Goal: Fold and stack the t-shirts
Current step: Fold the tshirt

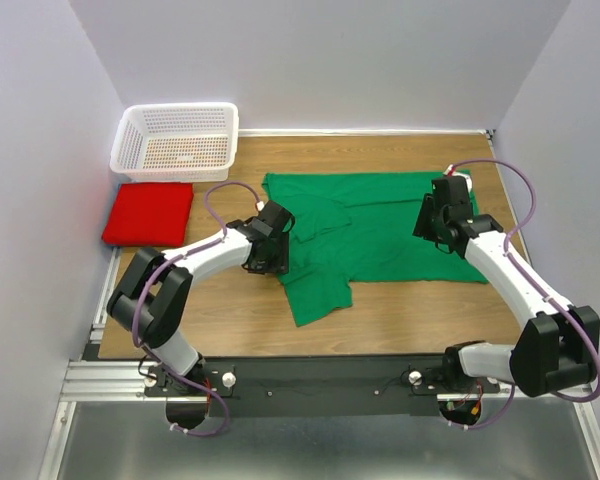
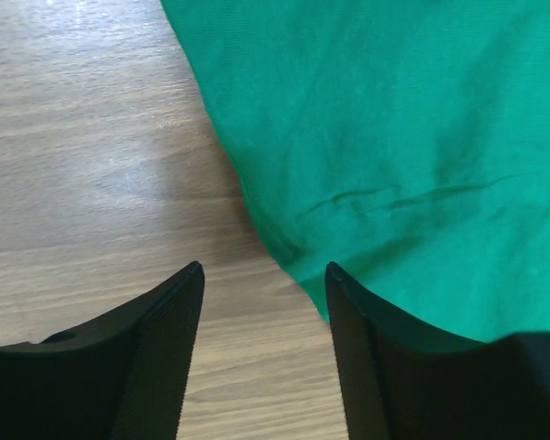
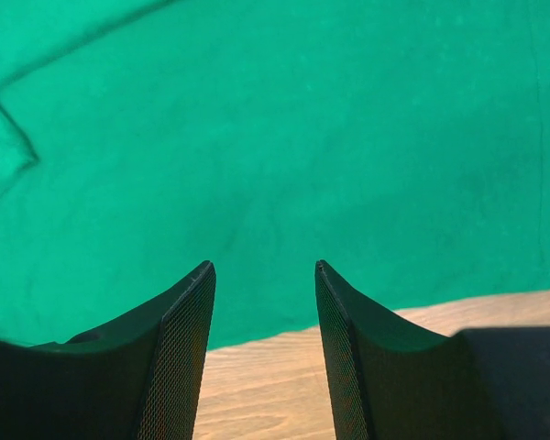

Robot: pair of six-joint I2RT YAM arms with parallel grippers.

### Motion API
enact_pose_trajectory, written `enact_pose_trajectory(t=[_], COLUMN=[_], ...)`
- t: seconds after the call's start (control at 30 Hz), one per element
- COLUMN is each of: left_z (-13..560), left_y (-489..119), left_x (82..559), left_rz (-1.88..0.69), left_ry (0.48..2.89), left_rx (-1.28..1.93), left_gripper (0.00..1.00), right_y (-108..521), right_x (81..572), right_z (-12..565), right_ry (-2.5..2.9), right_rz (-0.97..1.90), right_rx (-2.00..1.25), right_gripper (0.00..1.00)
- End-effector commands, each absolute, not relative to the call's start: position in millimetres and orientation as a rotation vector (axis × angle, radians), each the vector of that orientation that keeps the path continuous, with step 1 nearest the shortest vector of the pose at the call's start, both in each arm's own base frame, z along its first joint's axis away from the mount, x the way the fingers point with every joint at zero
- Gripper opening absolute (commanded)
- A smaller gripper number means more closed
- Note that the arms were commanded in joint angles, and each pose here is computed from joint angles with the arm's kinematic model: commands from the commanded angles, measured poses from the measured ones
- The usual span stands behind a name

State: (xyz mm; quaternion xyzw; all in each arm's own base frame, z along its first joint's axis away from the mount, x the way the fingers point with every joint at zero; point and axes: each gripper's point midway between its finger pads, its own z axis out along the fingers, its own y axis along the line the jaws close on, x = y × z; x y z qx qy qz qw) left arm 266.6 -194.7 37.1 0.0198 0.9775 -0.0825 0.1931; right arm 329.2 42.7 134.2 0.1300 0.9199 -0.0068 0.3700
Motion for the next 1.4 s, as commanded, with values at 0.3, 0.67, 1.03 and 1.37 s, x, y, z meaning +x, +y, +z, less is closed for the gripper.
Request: enact_pose_trajectory(t=[0.3, 0.67, 1.03, 1.37], left_z=[30.3, 12.6, 16.8, 17.8], left_y=[-205.9, -206.1, -195.1, -165.4], left_x=[277.6, 272.2, 273.9, 286.6], left_rz=[-0.227, -0.208, -0.154, -0.109], left_ry=[2.761, 2.818, 2.800, 2.752], left_rx=[0.023, 0.031, 0.048, 0.029], left_gripper=[0.45, 0.33, 0.00, 0.00], right_y=[30.1, 23.3, -4.8, -74.8], right_x=[303.6, 298.0, 284.2, 246.0], right_z=[109.9, 107.3, 99.1, 45.7], right_ry=[2.425, 2.425, 2.430, 2.468], right_rz=[-0.096, -0.140, -0.184, -0.110], right_rx=[0.368, 0.363, 0.569, 1.115], right_gripper=[0.55, 0.56, 0.60, 0.51])
